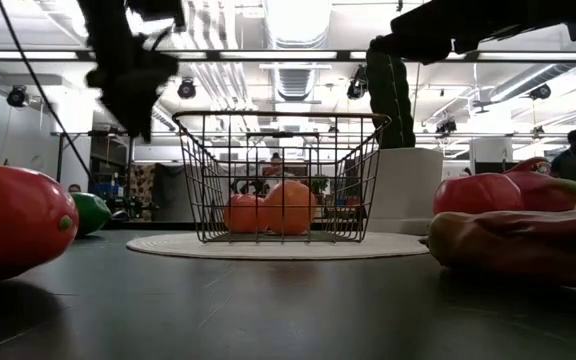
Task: Build produce basket
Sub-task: Put the lime into the gold wire basket
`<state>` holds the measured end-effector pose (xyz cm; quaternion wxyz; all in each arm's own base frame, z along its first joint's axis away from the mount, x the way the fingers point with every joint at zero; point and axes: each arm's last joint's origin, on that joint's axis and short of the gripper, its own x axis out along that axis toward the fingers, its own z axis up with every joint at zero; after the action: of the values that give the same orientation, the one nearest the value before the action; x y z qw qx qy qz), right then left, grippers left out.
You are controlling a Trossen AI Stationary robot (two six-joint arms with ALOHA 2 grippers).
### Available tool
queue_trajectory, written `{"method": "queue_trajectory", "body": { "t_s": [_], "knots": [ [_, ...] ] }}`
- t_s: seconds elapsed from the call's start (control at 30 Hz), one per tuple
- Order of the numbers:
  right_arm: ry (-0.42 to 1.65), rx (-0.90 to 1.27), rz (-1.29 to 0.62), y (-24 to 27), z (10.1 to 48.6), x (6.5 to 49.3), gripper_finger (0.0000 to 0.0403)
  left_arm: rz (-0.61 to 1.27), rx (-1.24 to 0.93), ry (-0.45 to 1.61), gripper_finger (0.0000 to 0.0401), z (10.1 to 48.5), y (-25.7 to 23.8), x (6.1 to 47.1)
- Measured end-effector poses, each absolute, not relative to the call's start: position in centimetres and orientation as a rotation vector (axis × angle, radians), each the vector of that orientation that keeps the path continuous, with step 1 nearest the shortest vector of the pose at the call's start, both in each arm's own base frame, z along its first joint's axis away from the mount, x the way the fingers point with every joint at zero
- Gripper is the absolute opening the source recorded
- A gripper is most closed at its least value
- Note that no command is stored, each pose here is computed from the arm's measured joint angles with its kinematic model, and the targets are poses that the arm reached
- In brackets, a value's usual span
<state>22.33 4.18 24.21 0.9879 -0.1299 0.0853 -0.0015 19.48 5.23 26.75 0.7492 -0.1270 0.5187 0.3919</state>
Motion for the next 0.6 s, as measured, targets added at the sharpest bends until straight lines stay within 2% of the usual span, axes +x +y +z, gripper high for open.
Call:
{"method": "queue_trajectory", "body": {
  "t_s": [0.23,0.6],
  "knots": [
    [0.163,-0.264,-0.004,4.2,24.5,22.4,0.0382,0.907,-0.289,1.361,0.0290,22.2,7.6,18.5],
    [0.164,-0.272,-0.003,4.2,24.5,22.4,0.0382,0.843,-0.188,1.649,0.0290,19.5,8.3,18.7]
  ]
}}
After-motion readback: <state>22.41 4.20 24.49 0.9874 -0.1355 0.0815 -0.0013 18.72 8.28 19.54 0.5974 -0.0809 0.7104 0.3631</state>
